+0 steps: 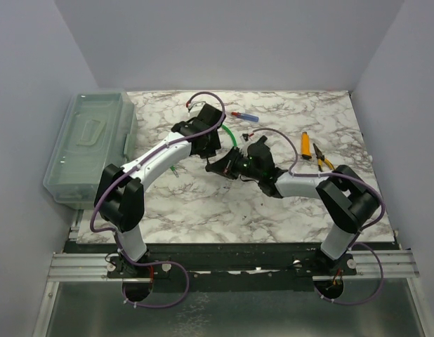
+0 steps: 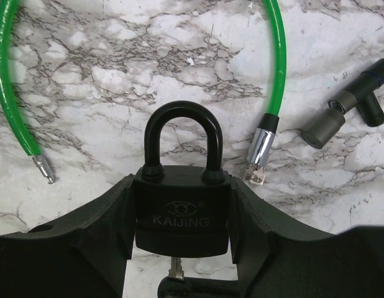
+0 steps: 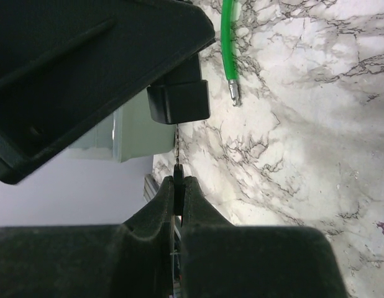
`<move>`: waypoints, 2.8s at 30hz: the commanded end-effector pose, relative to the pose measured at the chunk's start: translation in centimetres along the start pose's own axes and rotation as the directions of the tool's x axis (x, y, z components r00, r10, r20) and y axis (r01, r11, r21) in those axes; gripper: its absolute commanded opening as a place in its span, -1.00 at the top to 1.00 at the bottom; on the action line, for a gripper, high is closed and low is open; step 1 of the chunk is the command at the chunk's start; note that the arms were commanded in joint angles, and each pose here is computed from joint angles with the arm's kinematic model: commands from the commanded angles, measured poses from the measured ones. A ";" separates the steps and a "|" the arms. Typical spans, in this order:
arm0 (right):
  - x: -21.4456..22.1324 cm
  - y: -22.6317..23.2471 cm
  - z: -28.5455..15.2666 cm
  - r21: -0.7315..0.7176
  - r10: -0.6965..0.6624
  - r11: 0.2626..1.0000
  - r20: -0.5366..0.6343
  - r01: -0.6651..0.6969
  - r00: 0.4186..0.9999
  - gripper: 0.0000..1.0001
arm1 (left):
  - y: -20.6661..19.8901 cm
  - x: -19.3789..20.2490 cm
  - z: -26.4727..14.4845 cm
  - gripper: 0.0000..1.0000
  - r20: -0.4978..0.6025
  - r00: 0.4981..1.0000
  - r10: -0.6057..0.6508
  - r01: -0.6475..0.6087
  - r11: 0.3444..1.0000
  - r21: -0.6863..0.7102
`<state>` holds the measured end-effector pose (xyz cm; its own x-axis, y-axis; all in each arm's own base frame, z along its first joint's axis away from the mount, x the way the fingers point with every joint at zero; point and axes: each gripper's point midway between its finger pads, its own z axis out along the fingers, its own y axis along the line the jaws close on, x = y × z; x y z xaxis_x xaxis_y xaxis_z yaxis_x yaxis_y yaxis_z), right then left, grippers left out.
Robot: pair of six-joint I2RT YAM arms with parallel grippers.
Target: Unlock with the key
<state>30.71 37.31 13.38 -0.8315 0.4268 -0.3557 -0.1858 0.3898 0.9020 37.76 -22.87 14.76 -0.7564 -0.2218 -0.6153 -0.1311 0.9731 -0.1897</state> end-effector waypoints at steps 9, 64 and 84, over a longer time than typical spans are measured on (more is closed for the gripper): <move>-6.3 -0.4 1.3 0.224 -0.095 0.973 0.161 0.058 0.982 0.99 | 1.1 -0.2 -2.6 1.00 -0.005 1.000 0.029 -0.029 0.999 -0.018; 12.8 6.8 -9.8 -0.212 -0.056 0.977 -0.357 -0.023 0.933 0.99 | 8.4 12.0 -9.5 1.00 -0.394 0.837 -0.381 0.223 0.894 -0.389; 16.2 5.8 -5.6 -0.151 0.002 0.986 -0.441 -0.076 0.898 0.99 | 9.4 13.0 -10.2 1.00 -0.356 0.864 -0.357 0.201 0.891 -0.406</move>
<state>12.94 40.90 13.43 -0.9814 0.0253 -0.1904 -0.1773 0.2613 0.9488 20.58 -16.55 12.05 -0.8411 -0.5154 -0.1640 -0.5260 0.8501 0.0258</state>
